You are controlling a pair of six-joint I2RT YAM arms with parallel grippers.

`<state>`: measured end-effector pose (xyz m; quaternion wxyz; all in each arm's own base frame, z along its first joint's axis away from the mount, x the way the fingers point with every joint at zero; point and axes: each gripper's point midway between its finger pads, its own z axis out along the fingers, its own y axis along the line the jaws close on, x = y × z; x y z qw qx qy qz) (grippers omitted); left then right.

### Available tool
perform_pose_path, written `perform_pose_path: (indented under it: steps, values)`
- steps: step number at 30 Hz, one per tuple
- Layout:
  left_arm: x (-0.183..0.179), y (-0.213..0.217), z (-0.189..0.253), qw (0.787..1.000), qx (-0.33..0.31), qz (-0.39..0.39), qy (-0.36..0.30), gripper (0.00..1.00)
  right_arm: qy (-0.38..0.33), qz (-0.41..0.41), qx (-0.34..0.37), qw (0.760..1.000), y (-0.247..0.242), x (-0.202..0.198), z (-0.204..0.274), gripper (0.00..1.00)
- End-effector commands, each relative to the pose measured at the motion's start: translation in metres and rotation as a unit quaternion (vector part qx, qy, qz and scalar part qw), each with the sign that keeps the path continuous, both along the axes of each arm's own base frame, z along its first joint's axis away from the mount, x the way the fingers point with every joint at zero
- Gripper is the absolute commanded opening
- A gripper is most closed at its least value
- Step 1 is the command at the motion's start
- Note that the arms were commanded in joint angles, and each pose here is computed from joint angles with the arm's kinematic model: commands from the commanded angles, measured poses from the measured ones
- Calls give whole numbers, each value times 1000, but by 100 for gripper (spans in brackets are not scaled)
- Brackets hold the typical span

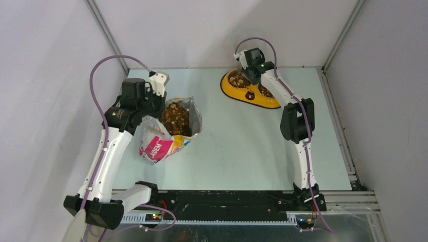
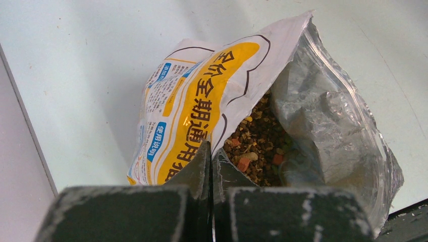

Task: Serve the pet food
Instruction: Pour the pet food into the pet food bowl.

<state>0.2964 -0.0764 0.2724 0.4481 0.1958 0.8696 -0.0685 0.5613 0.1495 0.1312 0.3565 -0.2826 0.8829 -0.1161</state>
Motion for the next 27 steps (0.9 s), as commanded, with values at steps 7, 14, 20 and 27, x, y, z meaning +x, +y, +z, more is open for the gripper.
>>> perform_pose_path:
  steps: [7, 14, 20, 27]
  values:
    - [0, 2, 22, 999, -10, -1, -37, 0, -101, 12, -48, 994, 2, 4, 66, 0]
    - [-1, 2, 22, 999, -12, 0, -38, 0, -129, 21, -97, 987, 0, 1, 81, 0]
    - [-2, 2, 23, 999, -12, 0, -40, 0, -136, 26, -123, 983, -3, -9, 89, 0]
    - [-3, 1, 25, 999, -14, -3, -43, 0, -77, 25, -73, 994, -16, -40, 99, 0]
